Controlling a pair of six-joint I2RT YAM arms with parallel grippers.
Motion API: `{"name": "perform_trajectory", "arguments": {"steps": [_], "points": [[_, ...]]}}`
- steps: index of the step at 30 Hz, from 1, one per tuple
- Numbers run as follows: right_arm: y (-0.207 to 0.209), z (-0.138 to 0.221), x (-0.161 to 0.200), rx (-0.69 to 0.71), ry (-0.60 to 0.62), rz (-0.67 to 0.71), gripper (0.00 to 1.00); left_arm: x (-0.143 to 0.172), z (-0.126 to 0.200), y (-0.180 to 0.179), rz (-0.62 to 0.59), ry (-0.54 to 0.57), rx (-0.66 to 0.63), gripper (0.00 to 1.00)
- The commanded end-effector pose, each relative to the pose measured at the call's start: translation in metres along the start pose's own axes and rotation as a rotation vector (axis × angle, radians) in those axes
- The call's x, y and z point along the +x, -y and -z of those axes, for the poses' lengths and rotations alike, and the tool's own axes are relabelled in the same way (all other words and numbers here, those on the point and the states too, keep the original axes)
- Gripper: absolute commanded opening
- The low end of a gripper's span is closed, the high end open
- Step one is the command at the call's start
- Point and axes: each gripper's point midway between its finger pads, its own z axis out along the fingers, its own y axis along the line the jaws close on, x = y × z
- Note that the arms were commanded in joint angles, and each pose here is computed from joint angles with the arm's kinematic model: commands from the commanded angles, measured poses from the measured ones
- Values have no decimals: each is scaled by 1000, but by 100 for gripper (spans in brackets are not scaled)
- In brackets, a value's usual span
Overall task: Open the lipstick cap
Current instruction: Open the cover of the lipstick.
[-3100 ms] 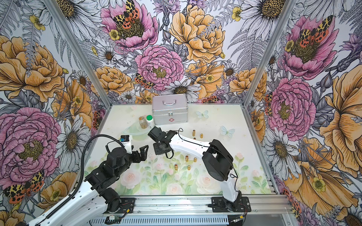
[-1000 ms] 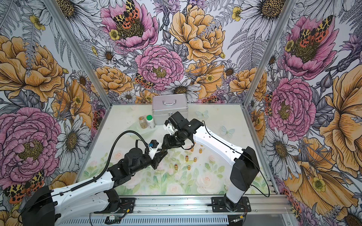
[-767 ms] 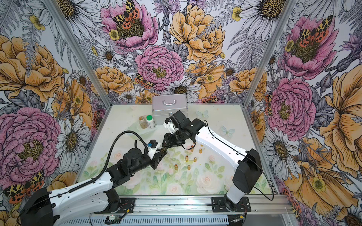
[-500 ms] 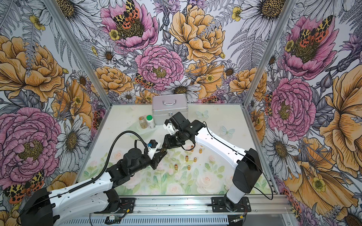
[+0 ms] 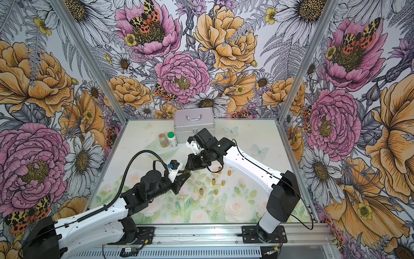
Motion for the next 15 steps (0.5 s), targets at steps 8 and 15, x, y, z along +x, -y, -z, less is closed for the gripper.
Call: {"name": "perform_trajectory", "arguments": {"steps": [8, 15], "points": [[-14, 56, -38, 21, 213, 8, 22, 24, 9, -10, 3, -58, -95, 0], [-9, 59, -41, 44, 232, -9, 21, 23, 14, -10, 12, -44, -94, 0]]}}
